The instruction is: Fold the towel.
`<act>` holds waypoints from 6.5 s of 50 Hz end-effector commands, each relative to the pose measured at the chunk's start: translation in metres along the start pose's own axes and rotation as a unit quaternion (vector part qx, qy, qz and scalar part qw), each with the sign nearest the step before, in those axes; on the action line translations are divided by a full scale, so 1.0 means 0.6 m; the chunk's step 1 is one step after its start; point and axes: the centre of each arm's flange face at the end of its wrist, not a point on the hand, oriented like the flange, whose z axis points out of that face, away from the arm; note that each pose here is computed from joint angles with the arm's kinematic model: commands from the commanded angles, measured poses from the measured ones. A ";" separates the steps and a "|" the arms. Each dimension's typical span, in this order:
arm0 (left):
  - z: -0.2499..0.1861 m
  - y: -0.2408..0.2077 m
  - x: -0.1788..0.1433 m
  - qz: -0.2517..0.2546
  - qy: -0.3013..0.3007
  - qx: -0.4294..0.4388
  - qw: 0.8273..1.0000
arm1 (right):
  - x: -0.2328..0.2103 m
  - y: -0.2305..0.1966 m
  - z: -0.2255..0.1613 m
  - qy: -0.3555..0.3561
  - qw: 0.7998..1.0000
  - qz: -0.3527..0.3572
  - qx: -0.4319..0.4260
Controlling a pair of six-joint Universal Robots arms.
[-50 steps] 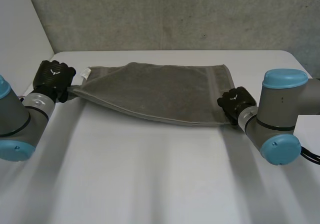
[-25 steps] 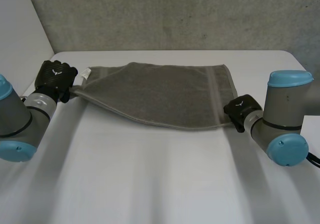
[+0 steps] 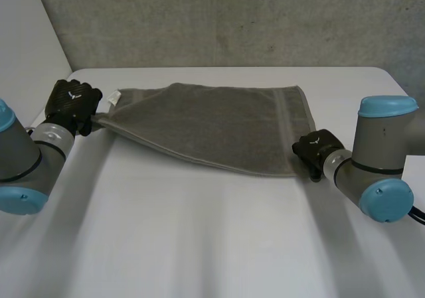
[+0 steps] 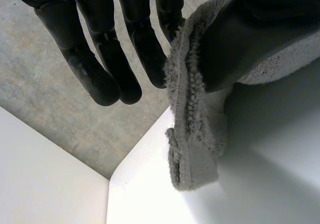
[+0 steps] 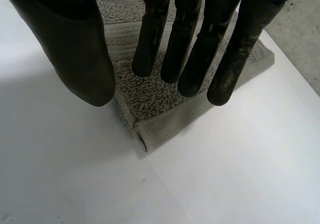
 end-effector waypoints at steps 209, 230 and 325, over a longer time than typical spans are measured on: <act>0.100 -0.029 0.090 0.004 0.048 -0.057 0.997 | 0.153 -0.093 0.063 0.076 0.992 0.044 0.088; 0.175 0.028 0.123 0.012 0.020 -0.086 0.996 | 0.160 -0.074 0.159 0.157 0.977 0.036 0.140; -0.129 -0.116 0.070 -0.150 0.066 0.013 0.986 | 0.028 -0.220 -0.007 0.173 0.947 -0.182 0.200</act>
